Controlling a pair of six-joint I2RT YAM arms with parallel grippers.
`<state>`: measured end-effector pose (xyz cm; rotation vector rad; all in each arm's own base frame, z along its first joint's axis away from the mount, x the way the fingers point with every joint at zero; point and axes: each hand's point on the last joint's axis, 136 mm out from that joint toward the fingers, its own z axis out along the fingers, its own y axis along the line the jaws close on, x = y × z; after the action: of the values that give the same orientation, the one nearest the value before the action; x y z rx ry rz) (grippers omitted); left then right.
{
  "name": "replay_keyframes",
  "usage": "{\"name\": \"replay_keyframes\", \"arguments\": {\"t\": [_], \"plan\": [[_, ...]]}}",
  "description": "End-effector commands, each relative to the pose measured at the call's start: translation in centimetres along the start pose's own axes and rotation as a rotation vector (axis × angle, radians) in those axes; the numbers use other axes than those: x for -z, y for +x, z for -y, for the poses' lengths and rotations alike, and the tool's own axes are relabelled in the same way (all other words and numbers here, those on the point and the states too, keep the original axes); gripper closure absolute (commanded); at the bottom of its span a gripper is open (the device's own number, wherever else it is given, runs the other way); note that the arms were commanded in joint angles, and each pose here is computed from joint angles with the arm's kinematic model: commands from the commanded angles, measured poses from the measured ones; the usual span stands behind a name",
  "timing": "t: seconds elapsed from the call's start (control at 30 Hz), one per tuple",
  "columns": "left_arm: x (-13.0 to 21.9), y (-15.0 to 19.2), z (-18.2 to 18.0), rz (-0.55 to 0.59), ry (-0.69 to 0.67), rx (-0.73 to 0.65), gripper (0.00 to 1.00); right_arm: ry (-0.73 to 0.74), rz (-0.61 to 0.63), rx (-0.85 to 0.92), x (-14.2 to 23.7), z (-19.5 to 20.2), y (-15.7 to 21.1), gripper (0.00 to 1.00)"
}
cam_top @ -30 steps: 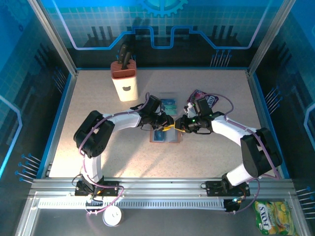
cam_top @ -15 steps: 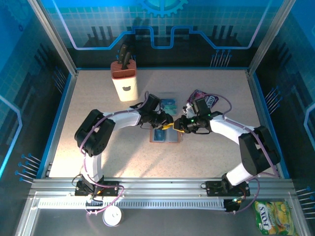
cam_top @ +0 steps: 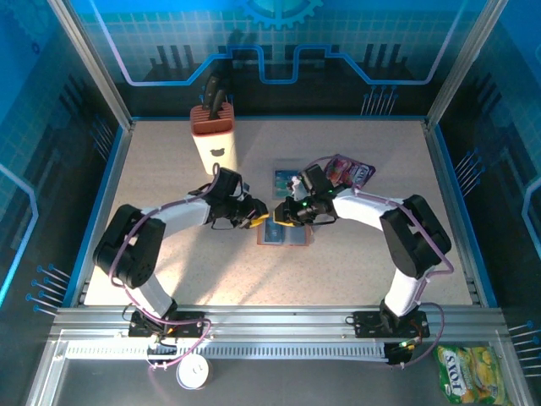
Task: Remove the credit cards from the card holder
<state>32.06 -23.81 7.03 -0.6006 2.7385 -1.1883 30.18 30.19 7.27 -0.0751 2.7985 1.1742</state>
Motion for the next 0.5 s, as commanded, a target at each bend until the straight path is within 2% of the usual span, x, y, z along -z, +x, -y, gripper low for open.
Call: {"name": "replay_keyframes", "arguments": {"t": [0.0,0.2,0.47], "plan": [[0.9,0.4,-1.3,0.011,-0.025,-0.001,0.70,-0.026,-0.021,0.012,-0.8,-1.3,-0.3,0.74],[0.0,0.4,-1.3,-0.007,-0.002,0.018,0.72,0.003,-0.030,0.015,-0.7,-0.6,0.0,0.74],[-1.1,0.3,-1.1,-0.042,0.001,0.015,0.81,0.027,-0.029,-0.012,-0.6,0.9,0.6,0.74]]}}
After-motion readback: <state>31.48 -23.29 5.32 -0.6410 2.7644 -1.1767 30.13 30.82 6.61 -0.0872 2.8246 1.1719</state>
